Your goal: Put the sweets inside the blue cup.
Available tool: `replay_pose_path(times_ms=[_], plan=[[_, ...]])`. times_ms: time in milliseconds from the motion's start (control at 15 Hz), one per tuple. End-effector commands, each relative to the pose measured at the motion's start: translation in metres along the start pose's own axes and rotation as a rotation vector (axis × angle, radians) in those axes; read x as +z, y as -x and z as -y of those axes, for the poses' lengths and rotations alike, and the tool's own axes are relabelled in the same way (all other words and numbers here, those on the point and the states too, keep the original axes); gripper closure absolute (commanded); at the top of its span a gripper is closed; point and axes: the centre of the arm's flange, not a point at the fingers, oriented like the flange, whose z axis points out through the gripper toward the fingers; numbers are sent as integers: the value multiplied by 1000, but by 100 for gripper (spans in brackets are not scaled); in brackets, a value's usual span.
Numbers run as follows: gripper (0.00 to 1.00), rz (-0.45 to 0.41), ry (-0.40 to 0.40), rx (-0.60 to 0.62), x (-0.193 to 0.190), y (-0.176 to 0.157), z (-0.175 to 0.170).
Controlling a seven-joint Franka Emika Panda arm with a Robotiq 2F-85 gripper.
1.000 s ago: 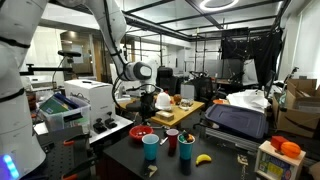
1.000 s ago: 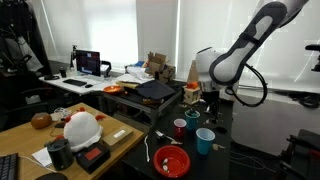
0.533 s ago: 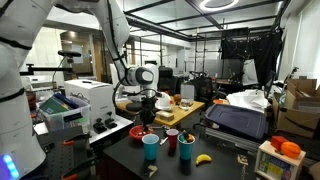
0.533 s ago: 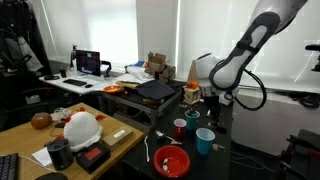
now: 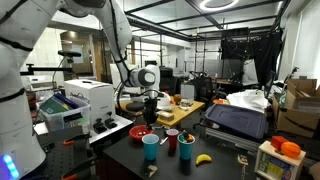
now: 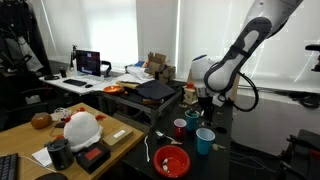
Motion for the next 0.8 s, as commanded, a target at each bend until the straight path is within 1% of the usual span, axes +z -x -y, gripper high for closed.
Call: replay_pose_path(times_ms=[0,200,267,333,400,733], plan=[[97,-10,3,23,1,-5,-1],[97,-2,-1,23,3,-4,-1],[86,0,-3,24,4,-4,-1],[61,2,-4,25,3,-4,-1],[60,2,-6,26,3,-4,-1],[25,-7,-17,22,-3,-4,1]])
